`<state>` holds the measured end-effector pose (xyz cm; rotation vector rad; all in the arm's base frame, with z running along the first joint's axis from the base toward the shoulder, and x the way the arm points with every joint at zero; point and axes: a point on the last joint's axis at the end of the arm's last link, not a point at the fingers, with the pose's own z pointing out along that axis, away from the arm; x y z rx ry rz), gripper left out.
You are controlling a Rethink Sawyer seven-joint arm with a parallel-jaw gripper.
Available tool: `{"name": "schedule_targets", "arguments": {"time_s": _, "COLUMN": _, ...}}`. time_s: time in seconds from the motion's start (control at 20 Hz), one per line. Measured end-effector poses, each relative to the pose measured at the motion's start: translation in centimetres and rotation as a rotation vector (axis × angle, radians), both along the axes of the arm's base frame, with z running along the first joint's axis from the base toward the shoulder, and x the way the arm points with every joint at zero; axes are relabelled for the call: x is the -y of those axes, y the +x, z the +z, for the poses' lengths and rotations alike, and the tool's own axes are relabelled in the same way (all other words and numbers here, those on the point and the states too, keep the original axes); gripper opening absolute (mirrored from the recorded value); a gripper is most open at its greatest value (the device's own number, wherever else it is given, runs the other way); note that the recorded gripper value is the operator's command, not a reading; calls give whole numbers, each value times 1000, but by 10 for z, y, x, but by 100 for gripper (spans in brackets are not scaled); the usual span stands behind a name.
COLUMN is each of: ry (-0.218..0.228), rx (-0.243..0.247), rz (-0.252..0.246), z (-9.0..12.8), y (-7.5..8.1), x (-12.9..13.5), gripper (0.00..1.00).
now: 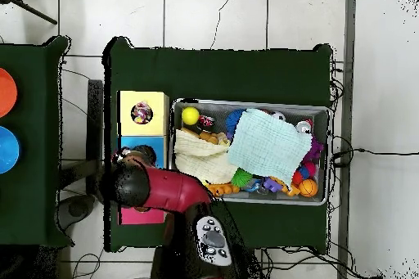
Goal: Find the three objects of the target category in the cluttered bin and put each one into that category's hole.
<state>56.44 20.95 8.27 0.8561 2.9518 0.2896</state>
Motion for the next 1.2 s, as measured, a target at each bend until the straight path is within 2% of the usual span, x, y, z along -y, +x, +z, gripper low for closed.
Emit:
{"name": "schedule_targets", "arguments": {"time_s": 0.25, "ry": -92, "rx": -8, "rz": 111, "z": 4, "y": -25, "x": -23, "gripper": 100}}
{"name": "schedule_targets", "arguments": {"time_s": 0.45, "ry": -134, "rx": 12, "rz": 140, "z": 9, "y": -28, "x": -27, "gripper": 100}}
{"name": "schedule_targets", "arguments": {"time_s": 0.7, "ry": -172, "rx": 1, "rz": 147, "z": 15, "y": -27, "x": -17, "gripper": 100}}
{"name": "schedule_targets", "arguments": {"time_s": 0.95, "ry": -196, "rx": -14, "rz": 129, "z": 22, "y": -22, "x": -2, "gripper": 100}}
{"name": "schedule_targets", "arguments": {"time_s": 1.2, "ry": -256, "rx": -19, "rz": 132, "z": 34, "y": -17, "x": 20, "gripper": 100}}
